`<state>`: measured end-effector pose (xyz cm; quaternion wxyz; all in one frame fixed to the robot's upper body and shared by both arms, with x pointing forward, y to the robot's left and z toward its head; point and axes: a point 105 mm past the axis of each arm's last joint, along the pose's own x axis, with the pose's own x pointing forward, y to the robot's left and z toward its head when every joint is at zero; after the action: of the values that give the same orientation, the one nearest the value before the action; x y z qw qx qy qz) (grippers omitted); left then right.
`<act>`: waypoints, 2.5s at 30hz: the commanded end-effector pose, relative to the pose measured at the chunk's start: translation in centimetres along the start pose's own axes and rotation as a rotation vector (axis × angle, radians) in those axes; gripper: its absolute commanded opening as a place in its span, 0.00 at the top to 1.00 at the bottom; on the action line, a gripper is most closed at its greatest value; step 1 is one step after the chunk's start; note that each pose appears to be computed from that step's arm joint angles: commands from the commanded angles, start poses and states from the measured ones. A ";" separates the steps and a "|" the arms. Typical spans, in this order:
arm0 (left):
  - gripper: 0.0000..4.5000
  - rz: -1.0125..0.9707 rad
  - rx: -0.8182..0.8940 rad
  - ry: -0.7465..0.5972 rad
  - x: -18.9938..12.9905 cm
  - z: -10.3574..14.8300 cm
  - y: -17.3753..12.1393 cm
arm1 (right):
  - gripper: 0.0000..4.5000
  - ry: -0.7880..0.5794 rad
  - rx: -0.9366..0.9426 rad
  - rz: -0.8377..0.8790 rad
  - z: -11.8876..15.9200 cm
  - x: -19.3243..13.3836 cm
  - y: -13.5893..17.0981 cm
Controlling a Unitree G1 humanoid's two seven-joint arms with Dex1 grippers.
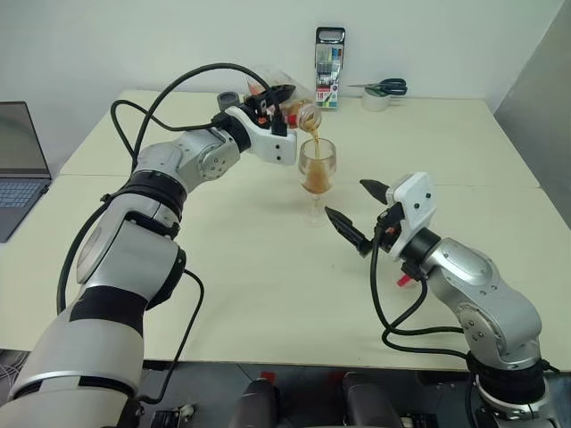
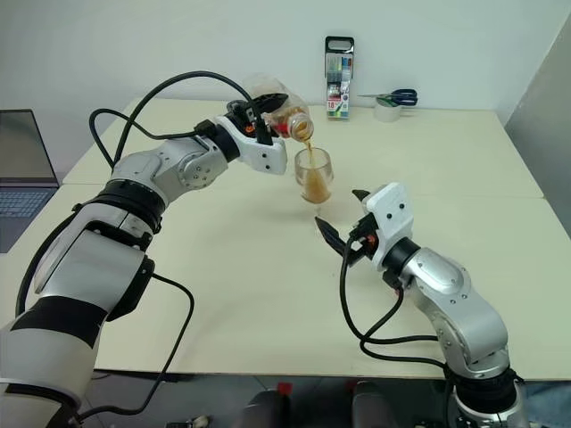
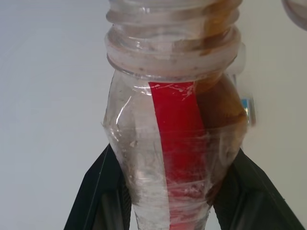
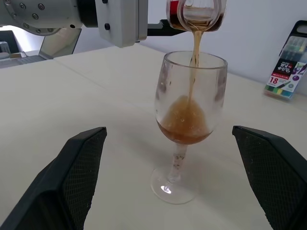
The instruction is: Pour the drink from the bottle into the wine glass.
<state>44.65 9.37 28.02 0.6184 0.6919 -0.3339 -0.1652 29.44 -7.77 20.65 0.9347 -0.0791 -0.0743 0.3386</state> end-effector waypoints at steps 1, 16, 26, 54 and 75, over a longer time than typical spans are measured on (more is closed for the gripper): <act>0.61 0.077 0.027 0.001 0.1 -0.4 2.6 | 0.00 -0.056 -0.026 0.007 1.3 -0.3 0.5; 0.61 0.078 0.034 0.001 0.0 -0.5 2.7 | 0.00 -0.054 -0.046 0.009 1.0 -0.2 0.7; 0.61 0.075 0.039 -0.007 0.1 -0.3 2.7 | 0.00 -0.049 -0.041 0.014 0.8 -0.2 0.9; 0.61 0.078 -0.004 0.008 0.1 -0.4 2.5 | 0.00 -0.050 -0.032 0.016 0.8 -0.2 1.0; 0.61 0.070 -0.328 0.002 0.3 0.4 1.2 | 0.00 -0.136 -0.067 -0.024 2.3 0.2 0.4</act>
<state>44.76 9.23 27.09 0.7168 0.5968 -0.2969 -0.2046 29.29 -7.32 21.36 0.9339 -0.0849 -0.1146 0.3280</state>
